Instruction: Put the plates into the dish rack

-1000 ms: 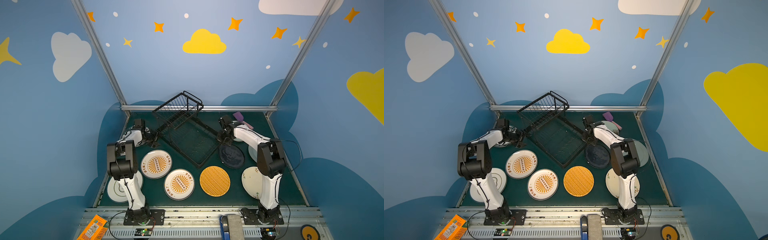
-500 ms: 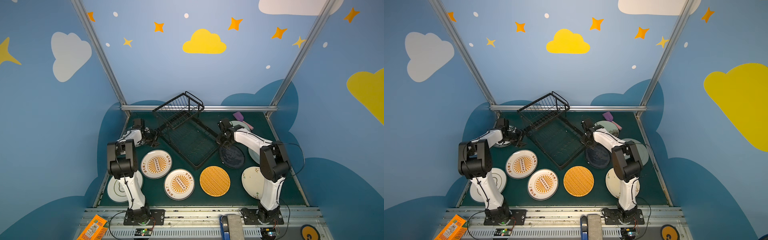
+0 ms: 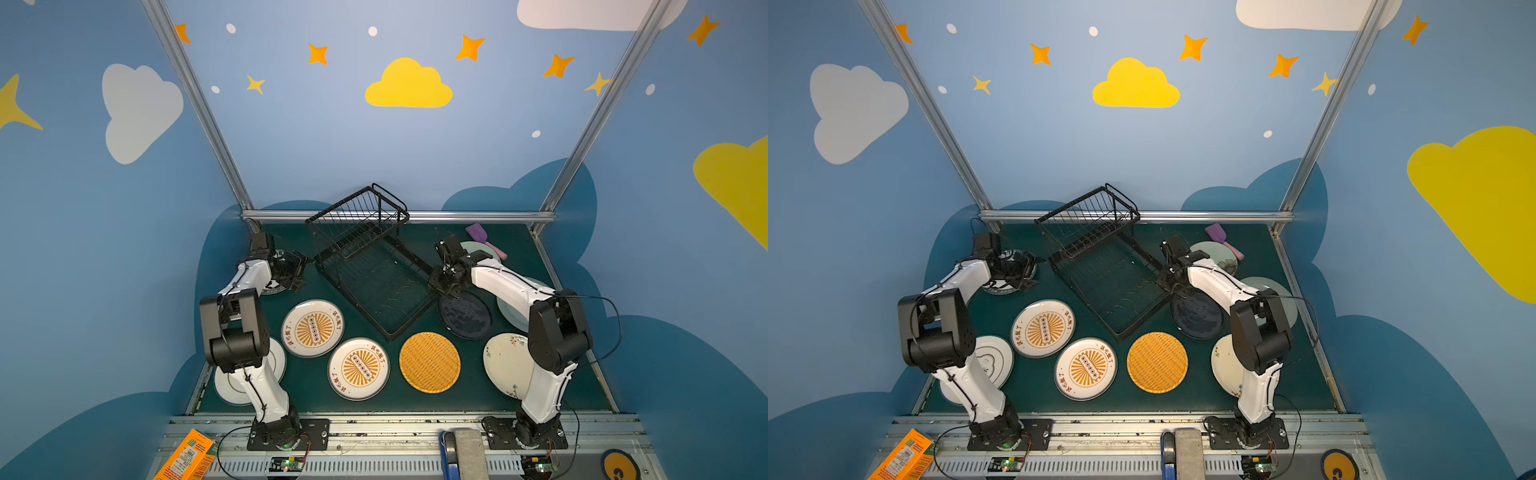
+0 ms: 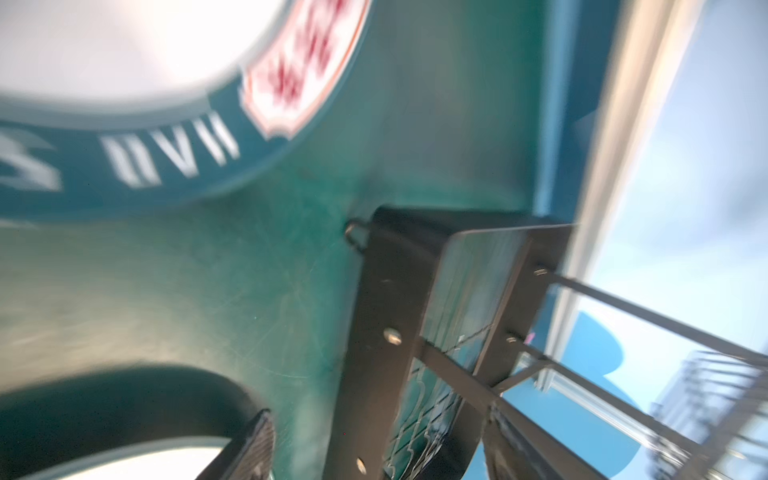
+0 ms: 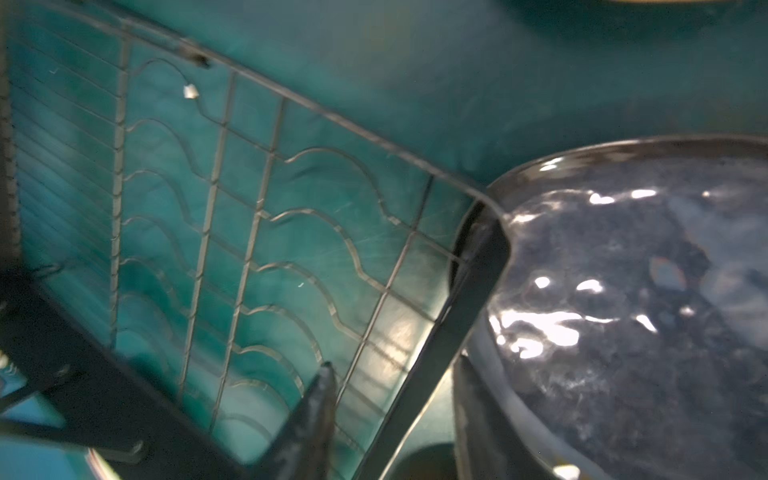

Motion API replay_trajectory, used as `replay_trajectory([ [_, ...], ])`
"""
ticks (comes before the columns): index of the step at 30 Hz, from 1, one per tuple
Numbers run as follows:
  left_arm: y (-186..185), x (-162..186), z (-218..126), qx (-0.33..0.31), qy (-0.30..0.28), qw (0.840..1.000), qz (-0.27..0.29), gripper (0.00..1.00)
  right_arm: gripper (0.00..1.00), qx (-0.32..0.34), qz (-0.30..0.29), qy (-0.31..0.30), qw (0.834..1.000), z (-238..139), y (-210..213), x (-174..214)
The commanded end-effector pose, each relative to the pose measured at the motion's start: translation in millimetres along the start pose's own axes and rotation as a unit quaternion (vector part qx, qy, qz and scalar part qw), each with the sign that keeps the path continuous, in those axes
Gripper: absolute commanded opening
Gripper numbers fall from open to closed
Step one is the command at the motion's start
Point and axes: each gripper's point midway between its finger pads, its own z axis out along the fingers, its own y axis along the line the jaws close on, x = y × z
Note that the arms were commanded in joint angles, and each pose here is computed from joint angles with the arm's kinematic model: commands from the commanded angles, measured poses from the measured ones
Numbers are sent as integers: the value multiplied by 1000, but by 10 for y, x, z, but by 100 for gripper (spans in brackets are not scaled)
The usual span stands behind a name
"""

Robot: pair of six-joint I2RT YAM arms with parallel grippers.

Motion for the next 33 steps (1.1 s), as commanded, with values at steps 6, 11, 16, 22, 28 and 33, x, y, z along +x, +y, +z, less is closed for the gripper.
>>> replay_trajectory([
  [6,136,-103,-820,44,-77,996,-30,88,71,-105,-90,-62,988,-646,413,-259],
  [11,491,-273,-1202,97,-140,980,-100,100,87,-175,-152,-124,965,-1102,501,-213],
  [16,793,-446,-1281,113,-191,967,-125,100,88,-243,-194,-187,932,-1366,524,-117],
  [22,955,-617,-941,111,-150,975,-120,95,89,-266,-211,-208,918,-1535,399,63],
  [28,1081,-742,-692,127,-145,973,-128,91,90,-297,-206,-220,906,-1704,300,221],
  [33,1136,-792,-486,133,-136,973,-133,84,90,-323,-236,-237,886,-1782,310,306],
])
